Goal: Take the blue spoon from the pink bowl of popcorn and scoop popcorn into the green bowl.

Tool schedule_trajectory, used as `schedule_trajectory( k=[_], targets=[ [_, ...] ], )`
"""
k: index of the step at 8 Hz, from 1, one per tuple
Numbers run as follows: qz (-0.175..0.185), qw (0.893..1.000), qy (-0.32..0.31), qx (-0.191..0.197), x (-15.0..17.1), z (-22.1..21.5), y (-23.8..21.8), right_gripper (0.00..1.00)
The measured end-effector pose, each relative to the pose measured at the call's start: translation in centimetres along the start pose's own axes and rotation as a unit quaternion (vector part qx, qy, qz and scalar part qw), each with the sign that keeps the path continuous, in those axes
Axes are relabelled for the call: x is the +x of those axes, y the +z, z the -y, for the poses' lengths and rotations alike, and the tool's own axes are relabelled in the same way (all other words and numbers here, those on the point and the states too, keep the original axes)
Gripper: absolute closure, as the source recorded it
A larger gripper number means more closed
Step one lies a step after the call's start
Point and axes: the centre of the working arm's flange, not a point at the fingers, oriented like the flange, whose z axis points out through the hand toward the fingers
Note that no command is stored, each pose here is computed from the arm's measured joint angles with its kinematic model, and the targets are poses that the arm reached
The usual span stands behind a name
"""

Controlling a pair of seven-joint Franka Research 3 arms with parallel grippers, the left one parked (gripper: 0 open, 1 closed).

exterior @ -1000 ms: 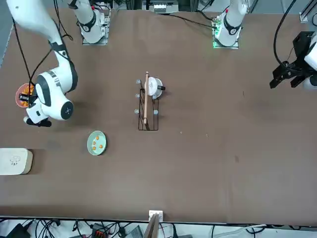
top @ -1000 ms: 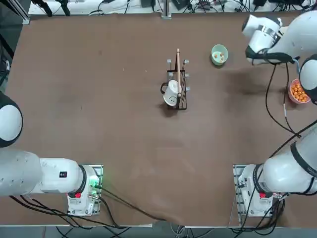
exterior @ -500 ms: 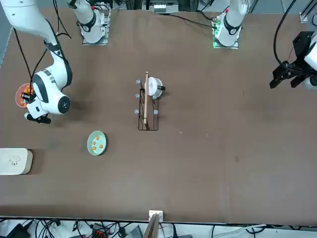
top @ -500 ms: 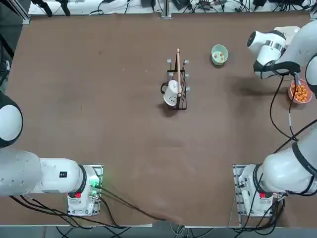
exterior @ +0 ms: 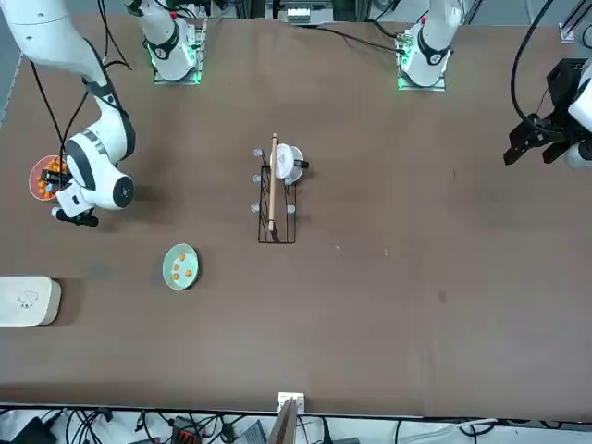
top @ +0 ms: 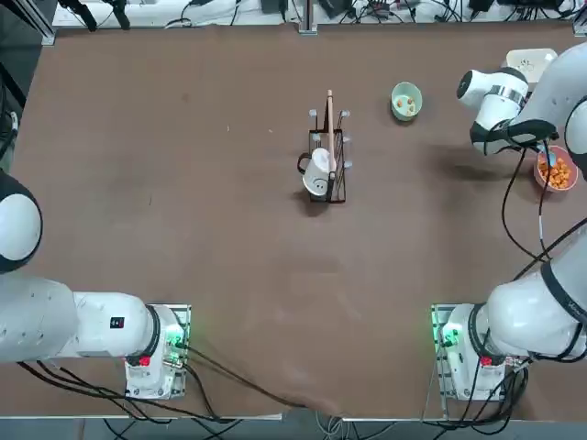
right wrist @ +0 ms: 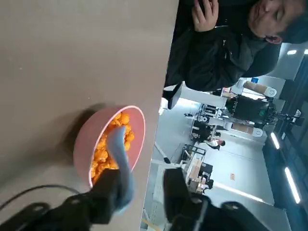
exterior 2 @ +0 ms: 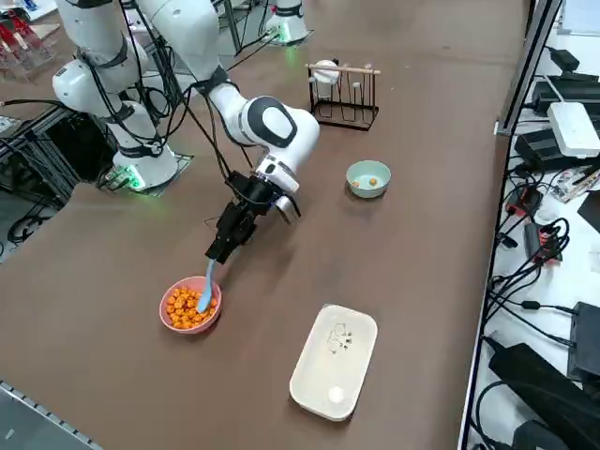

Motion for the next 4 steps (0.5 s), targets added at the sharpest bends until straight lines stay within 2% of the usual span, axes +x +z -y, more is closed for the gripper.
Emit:
schedule_trajectory(
  k=[1,2,4],
  targets=[
    [-0.002,1.0,0.005,0.002,0.1,-0.2,-0.3,0.15],
    [0.004,1.0,0.016,0.016,0.1,-0.6,-0.9,0.0],
    [0.017,0.998,0.04,0.055,-0.3,-1.9,-3.3,0.0]
  ],
)
